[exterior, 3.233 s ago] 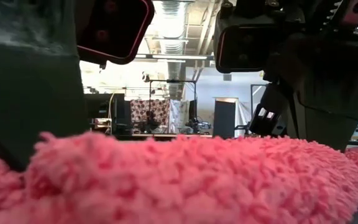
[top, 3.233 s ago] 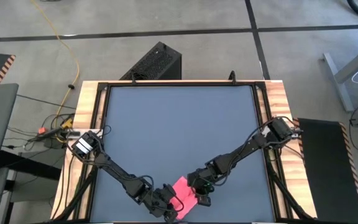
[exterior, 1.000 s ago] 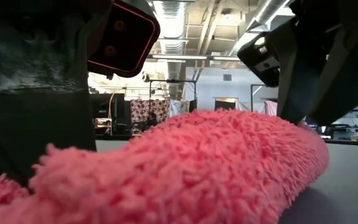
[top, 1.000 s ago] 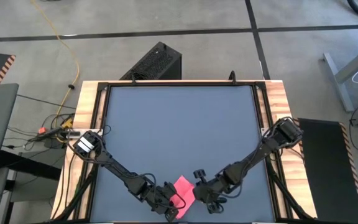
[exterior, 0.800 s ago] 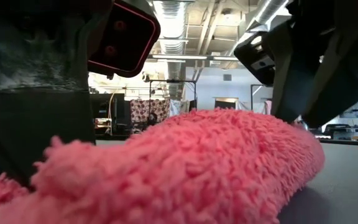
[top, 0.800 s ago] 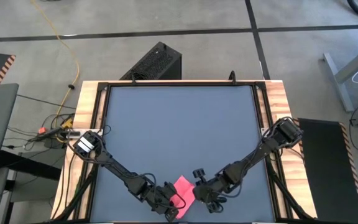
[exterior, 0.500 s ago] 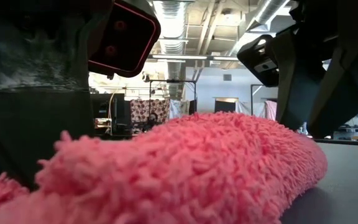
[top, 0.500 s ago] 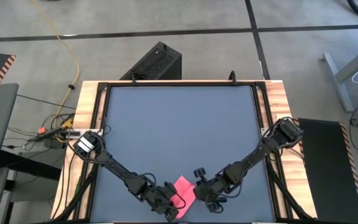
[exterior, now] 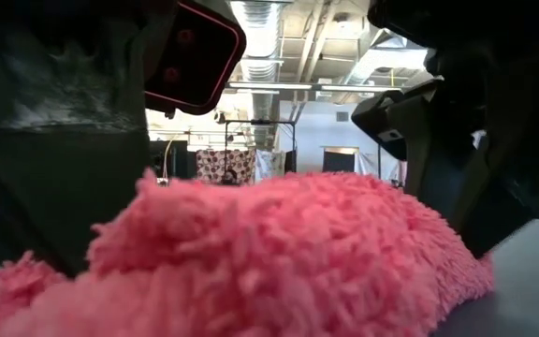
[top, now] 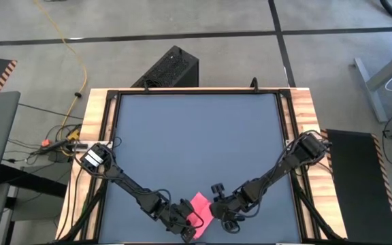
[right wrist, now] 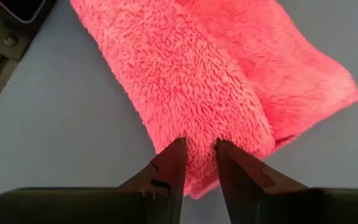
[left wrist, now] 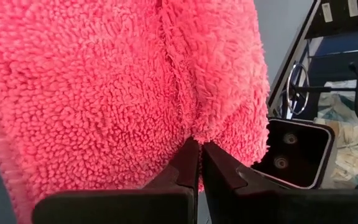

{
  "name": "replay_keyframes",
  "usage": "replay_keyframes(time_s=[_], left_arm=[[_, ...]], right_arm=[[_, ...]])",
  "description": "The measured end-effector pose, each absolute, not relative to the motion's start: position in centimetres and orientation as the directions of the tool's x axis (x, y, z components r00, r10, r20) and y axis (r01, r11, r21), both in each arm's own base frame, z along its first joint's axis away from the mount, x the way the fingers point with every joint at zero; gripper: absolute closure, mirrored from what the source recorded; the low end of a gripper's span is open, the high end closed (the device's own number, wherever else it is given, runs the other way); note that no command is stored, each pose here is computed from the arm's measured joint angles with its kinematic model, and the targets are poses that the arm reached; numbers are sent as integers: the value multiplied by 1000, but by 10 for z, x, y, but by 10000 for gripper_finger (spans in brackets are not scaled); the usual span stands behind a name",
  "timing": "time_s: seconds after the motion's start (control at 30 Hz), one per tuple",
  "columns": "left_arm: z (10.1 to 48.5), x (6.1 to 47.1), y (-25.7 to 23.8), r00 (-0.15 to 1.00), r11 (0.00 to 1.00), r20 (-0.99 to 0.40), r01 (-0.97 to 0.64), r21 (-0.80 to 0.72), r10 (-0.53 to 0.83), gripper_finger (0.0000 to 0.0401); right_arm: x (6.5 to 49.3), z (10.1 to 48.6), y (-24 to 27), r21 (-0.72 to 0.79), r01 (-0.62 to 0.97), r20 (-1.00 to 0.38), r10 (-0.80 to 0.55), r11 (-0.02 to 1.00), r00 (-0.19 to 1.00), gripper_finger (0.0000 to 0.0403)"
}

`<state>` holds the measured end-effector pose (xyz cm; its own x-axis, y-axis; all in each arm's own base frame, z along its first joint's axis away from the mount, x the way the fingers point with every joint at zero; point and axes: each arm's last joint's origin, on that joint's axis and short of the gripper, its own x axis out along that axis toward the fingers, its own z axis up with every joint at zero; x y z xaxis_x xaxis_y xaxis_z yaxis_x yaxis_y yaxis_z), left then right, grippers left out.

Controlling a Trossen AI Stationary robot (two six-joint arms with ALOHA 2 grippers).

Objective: Roll towel
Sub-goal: Roll the pink towel

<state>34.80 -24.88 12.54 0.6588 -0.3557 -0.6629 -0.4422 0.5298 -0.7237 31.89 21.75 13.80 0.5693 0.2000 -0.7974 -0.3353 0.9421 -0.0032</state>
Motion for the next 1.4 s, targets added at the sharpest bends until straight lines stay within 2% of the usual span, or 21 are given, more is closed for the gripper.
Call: replay_keyframes(time_s=[0.23, 0.73, 1.03, 1.23, 1.4], left_arm=[[125, 348, -249, 652, 529, -662, -439, -726, -368, 401], [125, 349, -248, 671, 551, -661, -429, -716, -336, 401], [126, 340, -255, 646, 564, -686, -445, -695, -336, 401], [130, 335, -266, 677, 581, -650, -389, -715, -347, 400], [138, 337, -272, 710, 565, -573, -296, -770, -409, 362]], right_arm=[[321, 137, 219, 64, -369, -795, 271, 927, 543, 284], [322, 133, 210, 30, -344, -823, 219, 939, 525, 284], [322, 133, 210, 14, -335, -823, 201, 942, 531, 284], [322, 132, 210, 23, -318, -824, 198, 948, 531, 284], [322, 132, 210, 25, -314, -824, 197, 949, 531, 284]])
